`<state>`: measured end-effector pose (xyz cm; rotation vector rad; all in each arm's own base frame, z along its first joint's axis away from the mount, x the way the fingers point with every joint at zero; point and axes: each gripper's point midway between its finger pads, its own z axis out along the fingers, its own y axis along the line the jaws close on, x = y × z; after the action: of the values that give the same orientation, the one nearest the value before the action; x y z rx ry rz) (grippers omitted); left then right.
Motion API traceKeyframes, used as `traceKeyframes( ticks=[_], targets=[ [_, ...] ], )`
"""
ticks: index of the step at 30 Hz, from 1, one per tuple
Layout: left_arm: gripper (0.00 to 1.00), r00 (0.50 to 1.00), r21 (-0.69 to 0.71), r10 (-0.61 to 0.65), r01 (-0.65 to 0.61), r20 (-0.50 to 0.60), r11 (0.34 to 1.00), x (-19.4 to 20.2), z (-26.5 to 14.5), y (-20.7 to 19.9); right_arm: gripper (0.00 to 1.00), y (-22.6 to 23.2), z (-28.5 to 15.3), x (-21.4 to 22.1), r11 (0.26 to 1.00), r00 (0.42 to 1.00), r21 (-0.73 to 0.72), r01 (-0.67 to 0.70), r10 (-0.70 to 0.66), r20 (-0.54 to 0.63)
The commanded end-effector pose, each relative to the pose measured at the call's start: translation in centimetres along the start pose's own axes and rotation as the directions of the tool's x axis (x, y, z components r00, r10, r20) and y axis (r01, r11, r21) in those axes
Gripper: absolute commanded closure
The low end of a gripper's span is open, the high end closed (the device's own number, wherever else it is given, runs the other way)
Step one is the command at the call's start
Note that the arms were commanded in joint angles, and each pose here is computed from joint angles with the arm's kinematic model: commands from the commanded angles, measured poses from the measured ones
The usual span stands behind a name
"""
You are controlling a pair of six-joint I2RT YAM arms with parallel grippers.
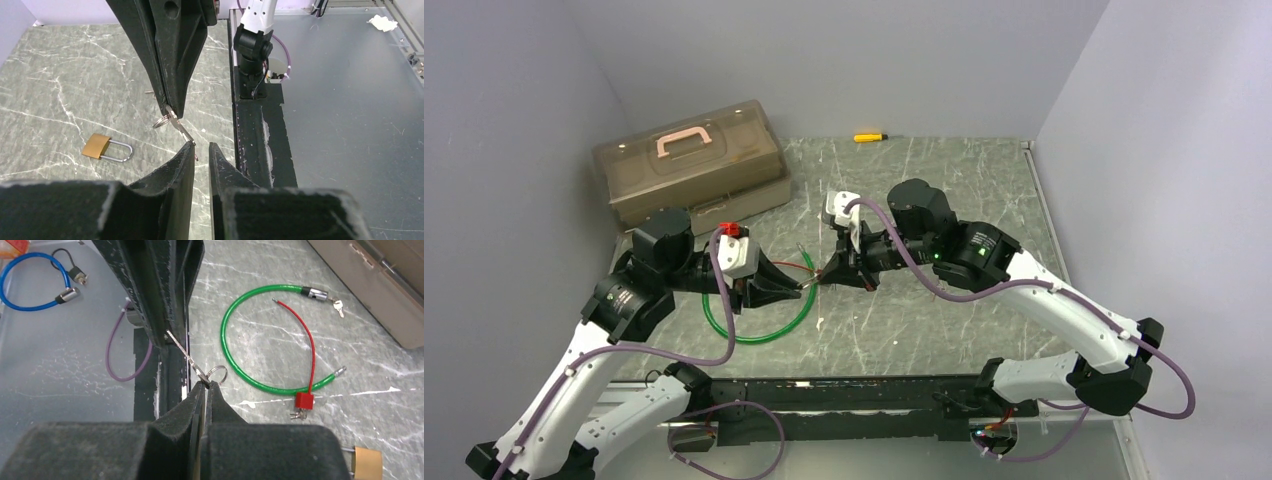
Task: Unlock with the key
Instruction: Pick up the key from the center of the board.
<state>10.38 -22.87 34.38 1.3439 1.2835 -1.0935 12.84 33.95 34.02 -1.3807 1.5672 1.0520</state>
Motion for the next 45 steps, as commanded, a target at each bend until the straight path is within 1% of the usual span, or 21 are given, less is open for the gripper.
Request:
traceKeyframes(
  ticks=[1, 6, 8, 11, 17, 21, 26, 31, 33, 36, 38, 41, 43, 45],
  targets=[
    [0.81, 0.998, 0.047, 0.029, -0.031, 0.052, 0.998, -1.9, -0.2, -1.1, 1.00, -1.1, -0.5, -0.9, 0.997, 0.999, 0.061, 0.037, -0.038, 0.008],
    [0.82, 0.999, 0.019, 0.024, -0.025, 0.037, 1.000, -1.3, -0.1, -0.4, 1.00, -0.8, -0.7, -1.5, 0.998, 0.999, 0.047, 0.039, -0.040, 0.023],
    [0.81, 0.999, 0.012, 0.021, -0.022, 0.029, 1.000, -0.7, 0.0, -0.3, 1.00, -0.7, -0.8, -2.0, 0.998, 0.998, 0.044, 0.040, -0.042, 0.039],
    [0.76, 1.000, -0.010, 0.009, -0.009, 0.018, 1.000, 0.0, 0.1, 0.1, 1.00, -0.2, -1.0, -2.7, 0.999, 0.997, 0.027, 0.041, -0.043, 0.058],
    [0.72, 1.000, -0.102, 0.001, -0.002, -0.012, 0.995, 0.9, 0.0, 1.8, 1.00, 0.4, -1.4, -3.3, 0.999, 0.996, 0.007, 0.040, -0.040, 0.080],
    [0.72, 0.999, -0.176, 0.021, -0.026, -0.028, 0.984, 1.0, -0.3, 3.2, 1.00, 0.3, -1.3, -2.9, 0.999, 0.997, 0.009, 0.035, -0.035, 0.064],
    [0.73, 1.000, -0.164, 0.027, -0.029, -0.014, 0.986, 0.4, -0.4, 2.9, 1.00, 0.4, -1.2, -2.4, 0.999, 0.999, 0.005, 0.032, -0.032, 0.040],
    [0.70, 1.000, -0.152, 0.027, -0.029, -0.016, 0.988, 0.5, -0.4, 2.7, 1.00, 0.4, -1.2, -2.5, 0.999, 0.999, 0.003, 0.038, -0.038, 0.038],
    [0.67, 0.999, -0.147, 0.032, -0.035, -0.019, 0.988, 0.6, -0.4, 2.6, 1.00, 0.5, -1.1, -2.5, 0.999, 0.999, 0.004, 0.038, -0.038, 0.033],
    [0.56, 0.998, -0.138, 0.048, -0.051, -0.027, 0.989, 0.6, -0.5, 2.4, 1.00, 0.4, -1.1, -2.3, 0.999, 0.999, 0.004, 0.038, -0.038, 0.023],
    [0.53, 0.997, -0.138, 0.073, -0.077, -0.029, 0.987, 0.2, -0.8, 2.3, 1.00, 0.6, -1.1, -2.0, 0.999, 0.999, -0.001, 0.037, -0.037, 0.013],
    [0.44, 0.991, -0.148, 0.133, -0.136, -0.034, 0.980, -1.2, -1.4, 2.3, 1.00, 0.5, -0.9, -1.5, 0.999, 0.999, -0.004, 0.036, -0.036, -0.013],
    [0.41, 0.985, -0.158, 0.166, -0.171, -0.043, 0.972, -2.0, -1.8, 2.4, 1.00, 0.7, -0.7, -0.9, 0.999, 0.999, -0.013, 0.032, -0.032, -0.038],
    [0.40, 0.983, -0.156, 0.175, -0.180, -0.044, 0.971, -2.4, -2.0, 2.3, 1.00, 0.8, -0.5, -0.8, 0.999, 0.998, -0.020, 0.033, -0.034, -0.050]
  ],
)
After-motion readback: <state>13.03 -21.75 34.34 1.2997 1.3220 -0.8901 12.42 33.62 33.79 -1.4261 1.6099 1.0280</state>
